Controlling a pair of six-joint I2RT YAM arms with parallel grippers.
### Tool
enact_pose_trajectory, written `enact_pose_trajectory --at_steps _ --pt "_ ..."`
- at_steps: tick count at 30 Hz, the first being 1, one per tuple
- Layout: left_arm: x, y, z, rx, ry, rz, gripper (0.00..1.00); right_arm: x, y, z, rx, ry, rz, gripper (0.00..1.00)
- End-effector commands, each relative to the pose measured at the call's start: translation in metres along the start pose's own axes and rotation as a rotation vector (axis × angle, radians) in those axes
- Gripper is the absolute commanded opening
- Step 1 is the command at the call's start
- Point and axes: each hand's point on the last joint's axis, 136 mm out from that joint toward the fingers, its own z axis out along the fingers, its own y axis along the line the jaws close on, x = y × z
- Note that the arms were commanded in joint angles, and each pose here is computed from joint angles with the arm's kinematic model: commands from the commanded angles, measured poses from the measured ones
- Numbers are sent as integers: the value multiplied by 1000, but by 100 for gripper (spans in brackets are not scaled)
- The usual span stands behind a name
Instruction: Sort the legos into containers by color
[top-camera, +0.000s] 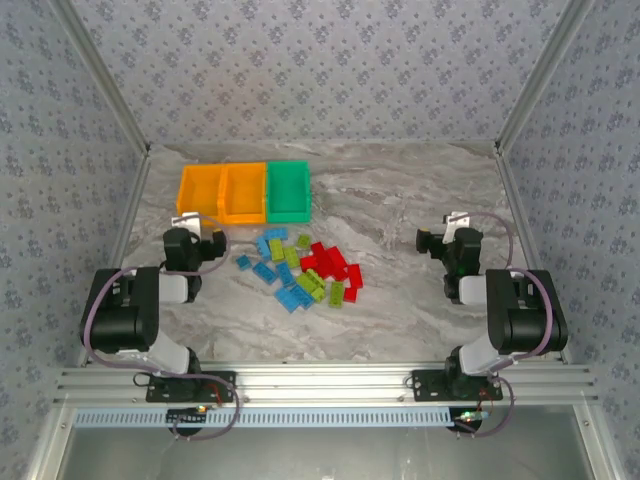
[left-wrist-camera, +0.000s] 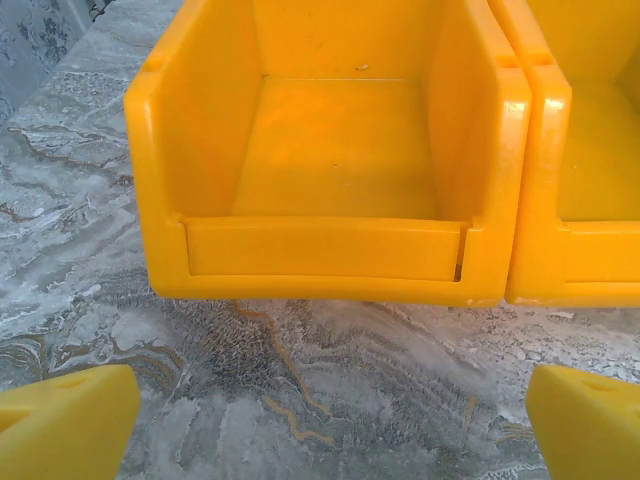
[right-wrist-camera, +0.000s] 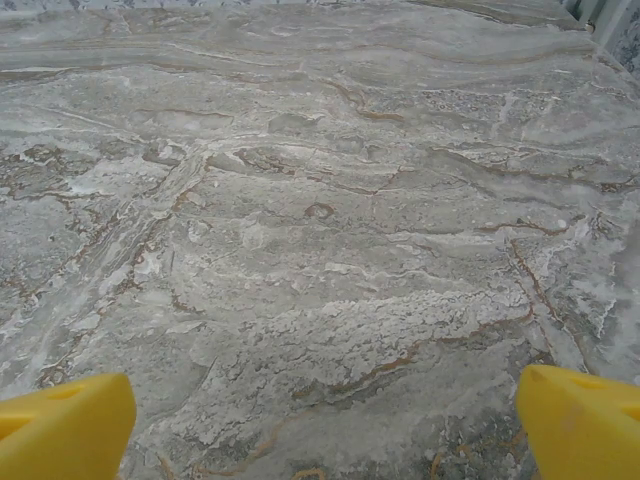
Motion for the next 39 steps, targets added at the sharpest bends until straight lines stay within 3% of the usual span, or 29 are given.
enact_pose_trajectory --at_steps 1,18,21,25,29,33,35,39 --pt "-20 -1 0 2 -57 -10 99 -10 -2 2 0 -27 -11 100" --pt "-21 -1 0 2 -58 -10 99 -14 -4 0 10 -38 -3 100" --pt "-20 -1 0 2 -58 -8 99 -37 -15 -23 113 -50 11 100" --pt "-33 -10 -12 -21 -74 50 99 -57 -28 -76 214 25 278 98" --pt "-55 -13 -43 -92 -43 28 99 -54 5 -116 40 116 419 96" --pt "-68 -18 -77 -108 37 -197 99 -49 57 -143 -209 248 436 96" --pt "-66 -36 -89 -42 122 -306 99 -43 93 -155 -354 337 395 95" --pt "-50 -82 -112 45 288 -319 94 -20 164 -184 -587 518 206 96"
